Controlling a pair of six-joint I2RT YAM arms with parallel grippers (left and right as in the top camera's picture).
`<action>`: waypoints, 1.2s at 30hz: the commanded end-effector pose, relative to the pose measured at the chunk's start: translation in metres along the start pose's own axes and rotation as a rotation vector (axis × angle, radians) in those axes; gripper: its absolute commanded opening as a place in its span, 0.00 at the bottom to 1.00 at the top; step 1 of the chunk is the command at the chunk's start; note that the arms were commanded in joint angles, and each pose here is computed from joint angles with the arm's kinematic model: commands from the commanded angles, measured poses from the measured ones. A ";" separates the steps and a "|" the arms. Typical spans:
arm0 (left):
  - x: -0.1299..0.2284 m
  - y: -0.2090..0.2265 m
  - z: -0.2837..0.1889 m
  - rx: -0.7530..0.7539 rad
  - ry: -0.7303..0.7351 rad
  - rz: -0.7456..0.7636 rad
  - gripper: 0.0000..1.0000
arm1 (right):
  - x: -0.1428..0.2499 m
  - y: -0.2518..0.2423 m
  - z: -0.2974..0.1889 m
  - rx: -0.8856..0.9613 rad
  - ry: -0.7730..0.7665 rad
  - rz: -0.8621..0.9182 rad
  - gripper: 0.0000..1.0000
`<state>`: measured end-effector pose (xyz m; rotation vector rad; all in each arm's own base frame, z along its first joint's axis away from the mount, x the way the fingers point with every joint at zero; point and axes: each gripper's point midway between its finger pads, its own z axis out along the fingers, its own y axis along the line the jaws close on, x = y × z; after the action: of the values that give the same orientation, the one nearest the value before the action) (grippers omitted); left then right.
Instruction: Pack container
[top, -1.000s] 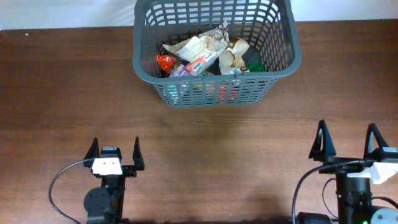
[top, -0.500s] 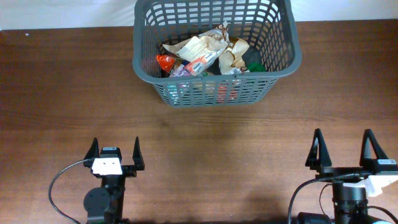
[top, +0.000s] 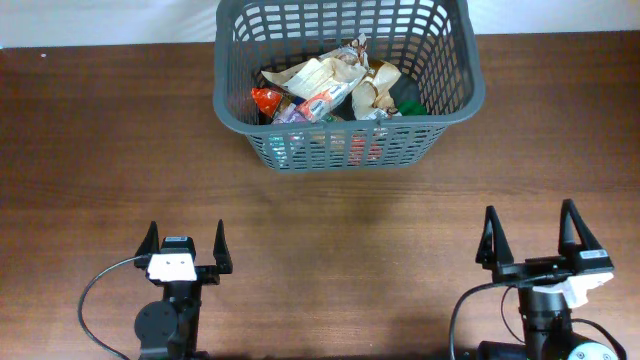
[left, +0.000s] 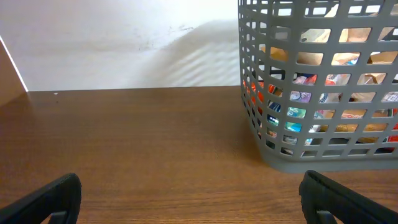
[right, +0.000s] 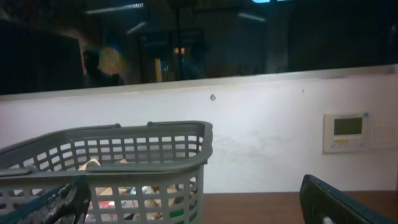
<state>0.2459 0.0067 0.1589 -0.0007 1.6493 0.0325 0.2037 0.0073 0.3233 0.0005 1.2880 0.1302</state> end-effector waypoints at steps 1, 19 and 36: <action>0.002 0.002 0.000 -0.012 -0.001 -0.007 0.99 | 0.012 0.003 0.001 -0.028 0.004 0.008 0.99; 0.002 0.002 0.000 -0.012 -0.001 -0.007 0.99 | 0.057 0.012 0.007 -0.061 0.058 0.049 0.99; 0.002 0.002 0.000 -0.012 -0.001 -0.007 0.99 | 0.084 0.009 0.009 -0.062 0.040 0.047 0.99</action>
<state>0.2459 0.0067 0.1589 -0.0007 1.6493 0.0325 0.2352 0.0249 0.2471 -0.0286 1.3332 0.2102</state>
